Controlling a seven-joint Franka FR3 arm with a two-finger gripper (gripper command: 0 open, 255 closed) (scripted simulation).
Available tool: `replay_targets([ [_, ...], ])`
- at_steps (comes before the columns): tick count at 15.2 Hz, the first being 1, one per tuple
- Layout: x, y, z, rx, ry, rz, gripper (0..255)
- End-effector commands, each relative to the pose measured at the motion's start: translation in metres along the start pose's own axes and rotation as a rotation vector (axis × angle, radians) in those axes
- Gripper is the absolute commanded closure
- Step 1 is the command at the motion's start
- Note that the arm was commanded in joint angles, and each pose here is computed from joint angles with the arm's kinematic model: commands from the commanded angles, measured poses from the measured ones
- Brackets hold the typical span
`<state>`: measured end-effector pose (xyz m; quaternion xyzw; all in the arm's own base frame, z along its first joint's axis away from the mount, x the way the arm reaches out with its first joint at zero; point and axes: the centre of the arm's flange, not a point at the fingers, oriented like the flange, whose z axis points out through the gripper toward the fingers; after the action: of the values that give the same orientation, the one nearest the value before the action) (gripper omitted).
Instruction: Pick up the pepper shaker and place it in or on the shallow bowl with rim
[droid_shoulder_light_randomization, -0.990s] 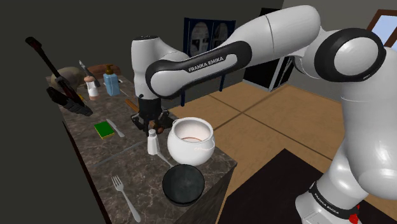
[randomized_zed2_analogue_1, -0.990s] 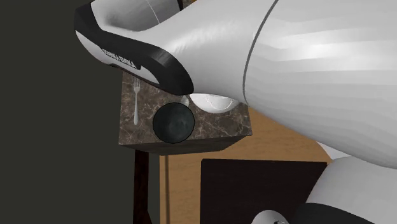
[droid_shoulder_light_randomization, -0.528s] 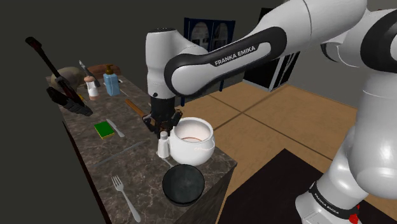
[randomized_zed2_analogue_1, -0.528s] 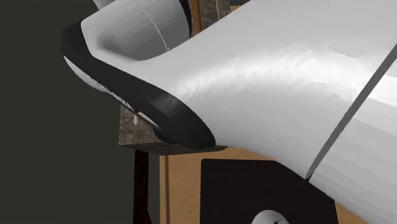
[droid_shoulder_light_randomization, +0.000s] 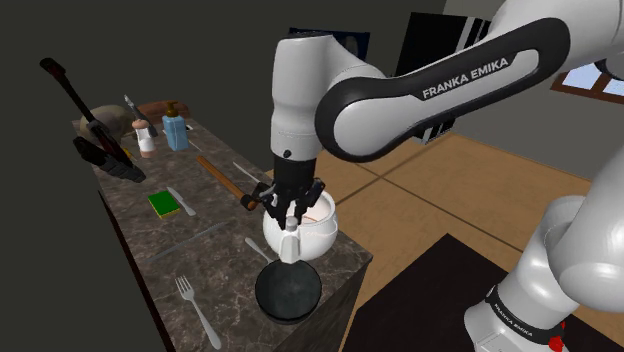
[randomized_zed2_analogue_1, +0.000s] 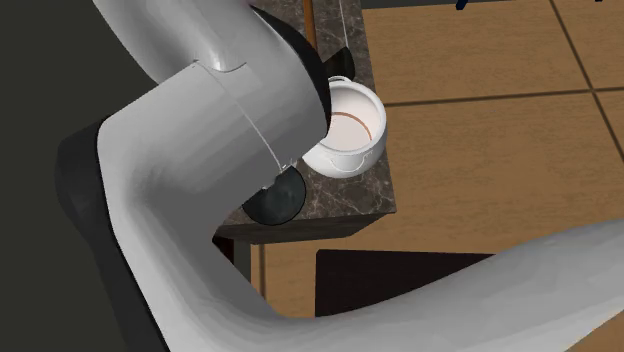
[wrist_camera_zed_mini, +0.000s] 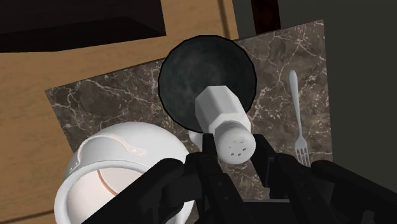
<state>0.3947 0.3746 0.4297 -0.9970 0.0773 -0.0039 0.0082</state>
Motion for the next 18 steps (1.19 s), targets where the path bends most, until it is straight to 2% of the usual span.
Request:
replay_targets([
  [1,-0.006,0.005,0.002,0.0,0.0,0.001,255],
  [18,-0.006,0.007,0.092,0.0,0.0,0.001,255],
])
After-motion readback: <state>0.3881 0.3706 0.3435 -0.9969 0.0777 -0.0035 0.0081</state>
